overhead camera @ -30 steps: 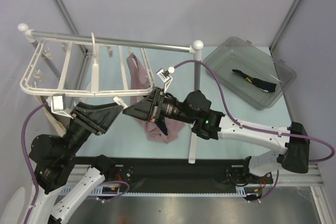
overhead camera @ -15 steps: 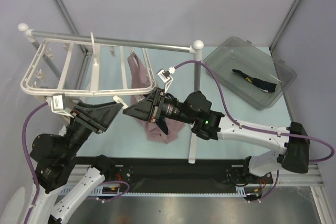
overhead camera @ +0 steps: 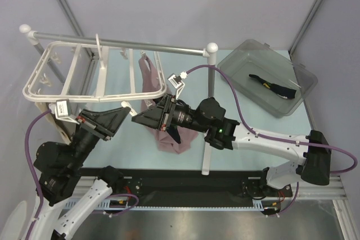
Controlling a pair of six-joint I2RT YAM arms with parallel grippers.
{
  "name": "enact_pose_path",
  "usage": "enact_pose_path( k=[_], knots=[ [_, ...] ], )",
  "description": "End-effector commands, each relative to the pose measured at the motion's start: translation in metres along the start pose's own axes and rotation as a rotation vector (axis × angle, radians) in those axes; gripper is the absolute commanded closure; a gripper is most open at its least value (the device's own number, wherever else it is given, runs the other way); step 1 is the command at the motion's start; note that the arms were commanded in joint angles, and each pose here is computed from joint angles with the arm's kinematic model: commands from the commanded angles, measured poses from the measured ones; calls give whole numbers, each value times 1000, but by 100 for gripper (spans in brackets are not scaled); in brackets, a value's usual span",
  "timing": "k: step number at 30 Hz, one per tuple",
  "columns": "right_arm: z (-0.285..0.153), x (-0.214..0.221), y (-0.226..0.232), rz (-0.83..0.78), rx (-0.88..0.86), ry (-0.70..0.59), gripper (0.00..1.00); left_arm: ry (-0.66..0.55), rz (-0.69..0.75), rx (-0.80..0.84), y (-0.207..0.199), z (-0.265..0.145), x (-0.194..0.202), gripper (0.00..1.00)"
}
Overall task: Clip the socks to the hanger
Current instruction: Open the clamp at the hanger.
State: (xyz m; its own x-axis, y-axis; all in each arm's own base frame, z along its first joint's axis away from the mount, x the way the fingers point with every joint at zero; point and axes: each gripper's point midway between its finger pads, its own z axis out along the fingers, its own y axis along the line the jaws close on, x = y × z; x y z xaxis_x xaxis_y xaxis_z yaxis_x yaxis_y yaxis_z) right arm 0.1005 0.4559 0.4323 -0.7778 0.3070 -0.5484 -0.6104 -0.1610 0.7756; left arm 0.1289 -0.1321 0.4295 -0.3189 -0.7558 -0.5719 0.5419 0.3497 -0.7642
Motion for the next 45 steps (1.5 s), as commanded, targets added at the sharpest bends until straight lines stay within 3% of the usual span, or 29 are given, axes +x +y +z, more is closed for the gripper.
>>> enact_pose_path(
  k=[1, 4, 7, 11, 14, 17, 22, 34, 40, 45],
  knots=[
    [-1, 7, 24, 18, -102, 44, 100, 16, -2, -62, 14, 10, 4, 82],
    [-2, 9, 21, 20, -93, 48, 100, 25, 7, -74, 15, 9, 5, 98],
    [-5, 12, 15, 16, -68, 59, 98, 26, 20, -93, 18, 8, 4, 100],
    [-12, 19, 4, -38, -1, 79, 62, 35, 25, -103, 17, 6, 4, 100],
    [-24, 17, 0, -119, 54, 81, 48, 43, 26, -107, 17, 5, 4, 100],
    [-32, 12, 1, -180, 91, 69, 40, 44, 17, -110, 16, 2, 4, 100],
    [-28, 3, 13, -245, 45, 55, 46, 49, -8, -125, 14, -3, 4, 100],
    [-4, 9, 8, -230, 53, 54, 42, 51, -39, -117, 9, -8, 3, 100],
    [-38, 6, 0, -394, 206, 80, 42, 47, -2, -132, 15, -12, 3, 100],
    [-88, 11, -28, -570, 430, 198, 41, 50, 18, -139, 16, -15, 3, 100]
  ],
)
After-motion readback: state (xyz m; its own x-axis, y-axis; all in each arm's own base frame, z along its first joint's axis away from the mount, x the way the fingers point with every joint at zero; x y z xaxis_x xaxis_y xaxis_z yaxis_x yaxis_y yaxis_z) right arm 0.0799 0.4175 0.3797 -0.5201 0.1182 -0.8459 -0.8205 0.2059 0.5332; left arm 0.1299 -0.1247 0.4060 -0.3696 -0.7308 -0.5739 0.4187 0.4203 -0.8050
